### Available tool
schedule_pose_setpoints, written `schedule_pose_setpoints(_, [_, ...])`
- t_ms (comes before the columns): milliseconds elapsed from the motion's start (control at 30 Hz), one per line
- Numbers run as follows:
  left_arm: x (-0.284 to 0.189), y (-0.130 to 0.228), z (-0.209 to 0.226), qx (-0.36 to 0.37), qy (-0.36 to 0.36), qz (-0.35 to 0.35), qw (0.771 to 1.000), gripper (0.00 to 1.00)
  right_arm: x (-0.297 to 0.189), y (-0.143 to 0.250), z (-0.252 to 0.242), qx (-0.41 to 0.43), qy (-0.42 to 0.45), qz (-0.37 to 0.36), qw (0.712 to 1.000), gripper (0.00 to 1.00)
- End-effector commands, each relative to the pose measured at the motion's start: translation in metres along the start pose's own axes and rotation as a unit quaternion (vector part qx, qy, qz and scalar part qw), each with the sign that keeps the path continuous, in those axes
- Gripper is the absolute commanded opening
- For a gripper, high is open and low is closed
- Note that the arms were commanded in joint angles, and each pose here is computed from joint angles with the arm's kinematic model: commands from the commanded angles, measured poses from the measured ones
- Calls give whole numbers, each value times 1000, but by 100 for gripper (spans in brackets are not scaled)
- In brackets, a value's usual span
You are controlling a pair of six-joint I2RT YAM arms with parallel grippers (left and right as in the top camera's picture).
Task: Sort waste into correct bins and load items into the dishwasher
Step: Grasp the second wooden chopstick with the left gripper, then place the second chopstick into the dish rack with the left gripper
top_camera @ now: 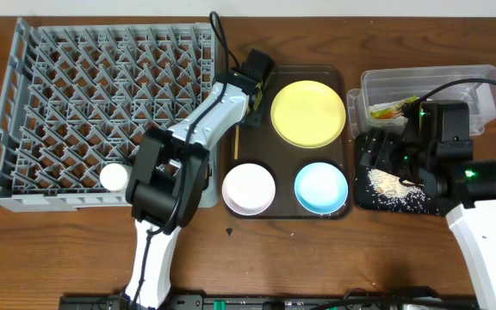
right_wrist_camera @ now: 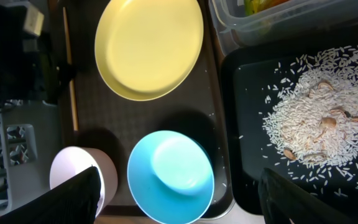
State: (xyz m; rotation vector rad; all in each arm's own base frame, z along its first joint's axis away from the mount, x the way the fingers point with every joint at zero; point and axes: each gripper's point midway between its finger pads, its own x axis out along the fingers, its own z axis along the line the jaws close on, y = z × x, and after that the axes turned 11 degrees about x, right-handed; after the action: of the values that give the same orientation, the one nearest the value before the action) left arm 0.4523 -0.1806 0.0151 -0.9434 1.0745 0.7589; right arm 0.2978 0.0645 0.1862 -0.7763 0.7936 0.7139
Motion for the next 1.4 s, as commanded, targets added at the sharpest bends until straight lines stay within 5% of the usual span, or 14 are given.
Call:
schedule_pose_setpoints(0, [15,11,-4,9,7,20,1000,33,-5,-2,4,-7,-8,-6,1000,79])
schedule_pose_setpoints(300, [14,12,-40,7,111,23,994,29,-5,-2,4,-7,-8,-5,1000,79])
schedule_pose_setpoints(700, [23,17,-42,2,111,33,993,20,-5,-2,4,-7,-8,-5,1000,79])
schedule_pose_setpoints(833, [20,17,-41,1,111,34,993,8,-5,-2,5,-7,-13,-4,1000,79])
schedule_pose_setpoints(1167, [-121,-25,-9,-13,108,-74,991,8,-5,-1,5,-7,-11,-2,1000,78])
schedule_pose_setpoints(1367, [-179,-4,44,-38,28,-90,995,8,-5,-1,4,-6,-11,-1,1000,78])
